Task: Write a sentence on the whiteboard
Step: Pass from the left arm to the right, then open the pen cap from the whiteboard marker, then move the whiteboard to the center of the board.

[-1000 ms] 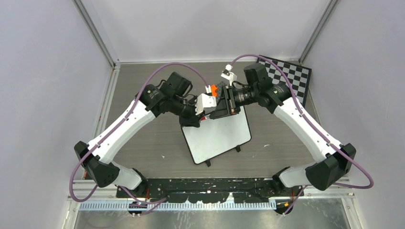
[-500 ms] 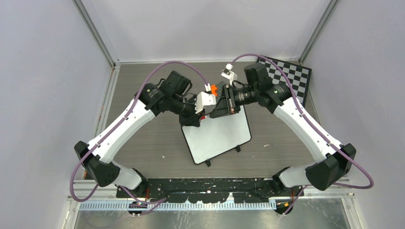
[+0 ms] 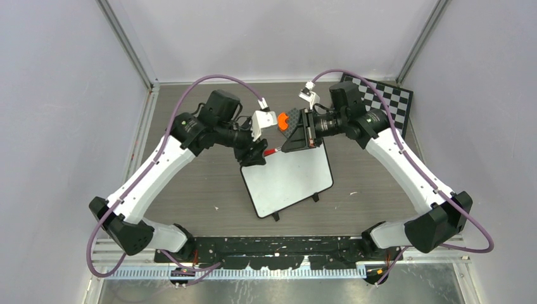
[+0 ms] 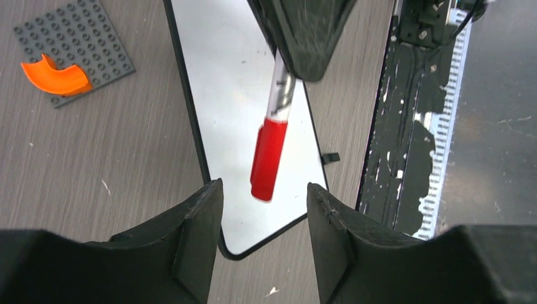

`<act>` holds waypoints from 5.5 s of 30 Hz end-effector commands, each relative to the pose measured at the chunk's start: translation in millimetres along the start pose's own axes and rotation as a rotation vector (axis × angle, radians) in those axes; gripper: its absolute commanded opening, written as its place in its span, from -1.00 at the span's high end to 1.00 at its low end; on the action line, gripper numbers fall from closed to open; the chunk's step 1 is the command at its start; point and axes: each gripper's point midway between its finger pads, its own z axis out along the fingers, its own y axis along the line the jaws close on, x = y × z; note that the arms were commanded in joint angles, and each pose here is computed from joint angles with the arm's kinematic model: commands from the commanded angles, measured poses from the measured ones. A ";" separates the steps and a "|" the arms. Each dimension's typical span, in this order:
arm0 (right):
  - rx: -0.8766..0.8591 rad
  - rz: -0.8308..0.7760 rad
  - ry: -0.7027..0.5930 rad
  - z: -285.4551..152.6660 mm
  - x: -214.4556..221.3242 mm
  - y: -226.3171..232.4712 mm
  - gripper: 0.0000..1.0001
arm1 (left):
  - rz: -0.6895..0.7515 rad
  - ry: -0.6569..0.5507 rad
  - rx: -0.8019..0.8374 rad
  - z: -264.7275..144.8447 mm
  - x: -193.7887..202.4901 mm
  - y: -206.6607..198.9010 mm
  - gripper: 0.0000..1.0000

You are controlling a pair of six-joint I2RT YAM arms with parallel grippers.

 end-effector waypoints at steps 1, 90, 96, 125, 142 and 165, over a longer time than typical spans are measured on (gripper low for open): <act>-0.067 -0.046 -0.024 -6.5 -1.9 21.7 0.99 | -0.014 -0.100 0.015 4.3 -25.3 1.3 -0.06; 0.265 -0.339 0.165 -26.0 55.7 -66.8 1.00 | -0.649 0.534 -0.143 -16.0 277.6 79.9 -0.32; 0.286 -0.365 0.118 -25.7 47.3 -64.2 1.00 | -0.632 0.397 -0.185 -29.5 233.3 82.1 -0.57; 0.312 -0.701 0.107 33.3 43.3 -50.5 1.00 | -0.782 -0.198 0.050 -34.8 93.5 79.4 -0.75; 0.344 -0.738 0.050 44.4 16.6 -32.7 0.99 | -0.806 -0.130 0.181 8.8 95.2 77.4 -0.33; 0.579 -0.471 -0.346 -105.4 -37.4 -41.3 0.99 | 0.870 0.349 0.213 49.9 64.6 -52.0 -0.23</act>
